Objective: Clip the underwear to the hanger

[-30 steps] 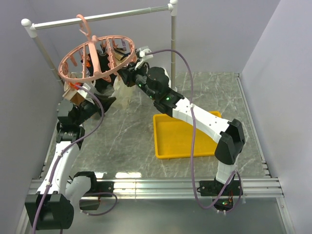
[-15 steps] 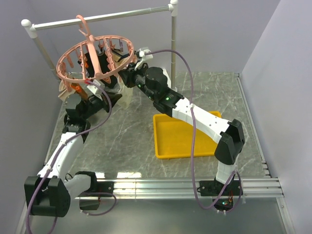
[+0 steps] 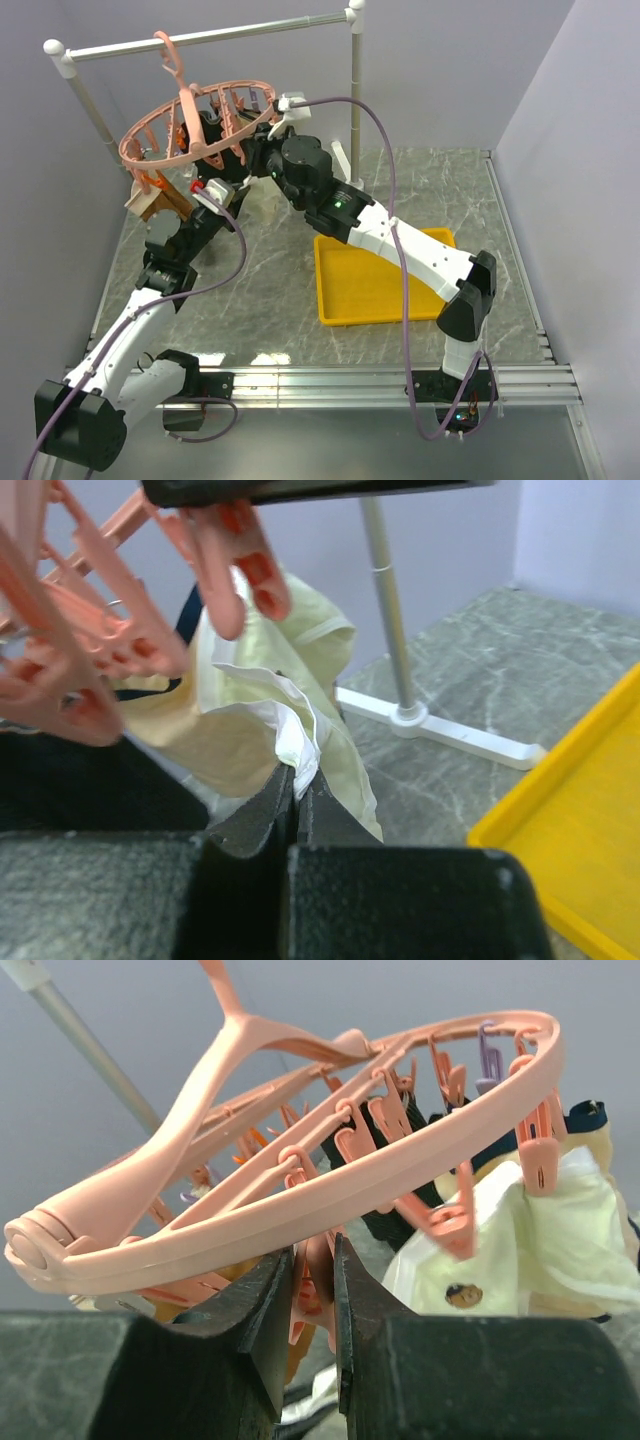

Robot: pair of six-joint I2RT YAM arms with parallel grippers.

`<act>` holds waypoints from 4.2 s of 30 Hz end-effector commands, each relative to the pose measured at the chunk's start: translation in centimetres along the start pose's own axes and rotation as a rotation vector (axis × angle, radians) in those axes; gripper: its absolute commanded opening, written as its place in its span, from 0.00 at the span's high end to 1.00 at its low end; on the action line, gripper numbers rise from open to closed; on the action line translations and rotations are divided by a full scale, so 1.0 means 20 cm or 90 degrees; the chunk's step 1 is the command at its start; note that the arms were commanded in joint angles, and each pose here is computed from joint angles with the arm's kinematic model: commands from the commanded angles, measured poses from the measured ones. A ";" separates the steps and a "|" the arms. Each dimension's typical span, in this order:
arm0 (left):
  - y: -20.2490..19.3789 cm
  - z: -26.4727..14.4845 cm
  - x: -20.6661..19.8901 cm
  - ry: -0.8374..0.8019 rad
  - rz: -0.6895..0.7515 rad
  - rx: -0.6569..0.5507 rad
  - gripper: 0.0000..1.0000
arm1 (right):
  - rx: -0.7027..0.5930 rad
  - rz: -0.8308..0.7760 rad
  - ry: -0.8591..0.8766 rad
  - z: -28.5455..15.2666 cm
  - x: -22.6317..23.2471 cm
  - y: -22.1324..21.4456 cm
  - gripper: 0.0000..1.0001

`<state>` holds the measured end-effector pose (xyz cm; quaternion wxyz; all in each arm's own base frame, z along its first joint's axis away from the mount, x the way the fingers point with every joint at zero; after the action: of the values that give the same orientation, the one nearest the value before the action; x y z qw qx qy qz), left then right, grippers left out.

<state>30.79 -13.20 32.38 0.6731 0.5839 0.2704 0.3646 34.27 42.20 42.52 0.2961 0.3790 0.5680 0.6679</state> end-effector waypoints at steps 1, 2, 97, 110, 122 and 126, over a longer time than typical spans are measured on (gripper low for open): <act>0.08 0.01 0.07 0.057 0.038 -0.041 1.00 | -0.029 0.024 -0.032 -0.01 0.00 0.10 1.00; 0.10 0.01 0.08 0.068 0.035 -0.046 0.99 | -0.029 0.024 -0.037 -0.01 0.00 0.10 1.00; 0.29 0.09 0.08 0.156 -0.110 -0.106 1.00 | 0.005 0.043 -0.188 0.05 -0.08 -0.12 1.00; 0.29 0.09 0.08 0.153 -0.106 -0.102 1.00 | 0.008 0.043 -0.142 0.04 -0.03 -0.12 0.64; 0.24 0.07 0.07 0.160 -0.109 -0.071 1.00 | 0.006 0.045 -0.136 0.04 -0.06 -0.12 0.36; 0.22 0.06 0.07 0.161 -0.116 -0.062 1.00 | 0.004 0.047 -0.133 0.03 -0.06 -0.11 0.32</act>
<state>32.42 -13.12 33.80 0.6721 0.5019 0.4016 0.3675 35.75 43.11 37.45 0.3295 0.4668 0.5501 0.6090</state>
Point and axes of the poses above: each gripper's point midway between its finger pads, its own z axis out along the fingers, its own x axis along the line the jaws close on, y = z × x, the point moved 3 cm from there along -z, back along the fingers, and after that the axes turned 10 degrees about -z, right-handed, at the moved point
